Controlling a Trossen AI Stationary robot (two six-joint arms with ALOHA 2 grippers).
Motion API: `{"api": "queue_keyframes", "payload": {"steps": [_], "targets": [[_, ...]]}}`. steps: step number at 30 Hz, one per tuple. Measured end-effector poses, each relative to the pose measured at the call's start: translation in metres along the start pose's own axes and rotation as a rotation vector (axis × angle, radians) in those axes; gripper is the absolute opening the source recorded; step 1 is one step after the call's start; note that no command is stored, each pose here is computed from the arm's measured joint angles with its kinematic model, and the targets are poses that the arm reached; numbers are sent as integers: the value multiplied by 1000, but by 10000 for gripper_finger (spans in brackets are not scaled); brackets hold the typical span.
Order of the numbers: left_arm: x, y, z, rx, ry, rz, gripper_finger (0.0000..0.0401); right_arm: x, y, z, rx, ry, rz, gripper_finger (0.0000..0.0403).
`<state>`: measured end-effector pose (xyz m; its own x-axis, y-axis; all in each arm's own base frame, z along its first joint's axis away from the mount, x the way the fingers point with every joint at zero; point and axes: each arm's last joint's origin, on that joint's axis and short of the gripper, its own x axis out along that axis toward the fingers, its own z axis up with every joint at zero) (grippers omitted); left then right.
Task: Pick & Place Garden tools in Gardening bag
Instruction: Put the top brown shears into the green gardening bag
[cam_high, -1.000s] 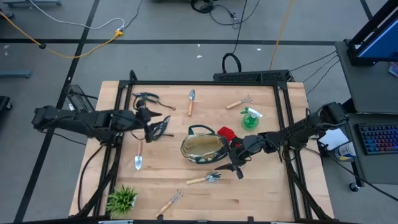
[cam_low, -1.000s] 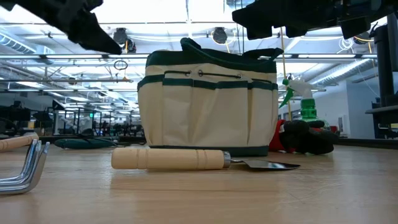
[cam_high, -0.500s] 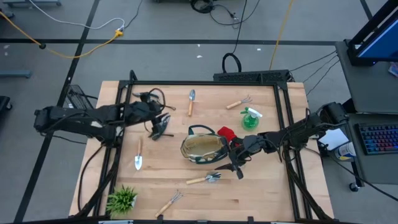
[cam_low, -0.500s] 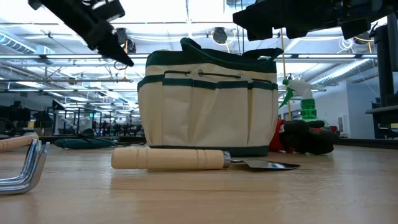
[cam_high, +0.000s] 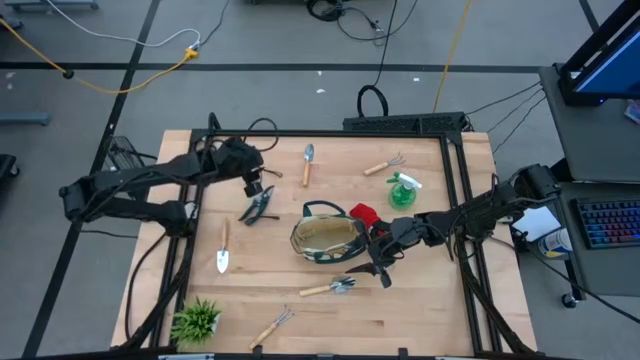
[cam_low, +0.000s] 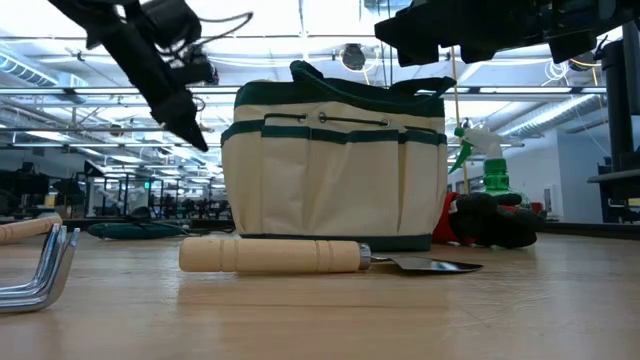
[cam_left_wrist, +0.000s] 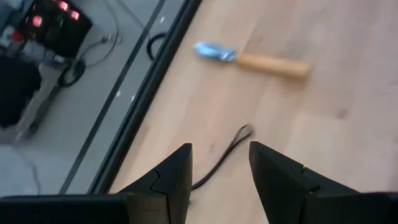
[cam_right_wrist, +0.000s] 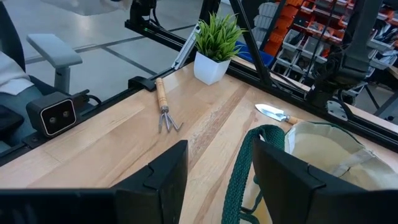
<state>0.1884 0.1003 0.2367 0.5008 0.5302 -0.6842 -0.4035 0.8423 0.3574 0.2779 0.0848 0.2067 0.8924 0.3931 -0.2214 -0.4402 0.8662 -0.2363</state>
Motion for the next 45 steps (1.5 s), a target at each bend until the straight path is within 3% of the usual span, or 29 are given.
{"api": "queue_keyframes", "payload": {"steps": [16, 30, 45], "targets": [[55, 27, -29, -137, 274, 3, 166, 0, 0, -1, 1, 7, 2, 171], [81, 41, -53, -201, 452, 22, 166, 0, 0, -1, 1, 15, 4, 171], [104, 41, -62, -118, 487, 9, 166, 0, 0, -2, 2, 16, 4, 171]]}}
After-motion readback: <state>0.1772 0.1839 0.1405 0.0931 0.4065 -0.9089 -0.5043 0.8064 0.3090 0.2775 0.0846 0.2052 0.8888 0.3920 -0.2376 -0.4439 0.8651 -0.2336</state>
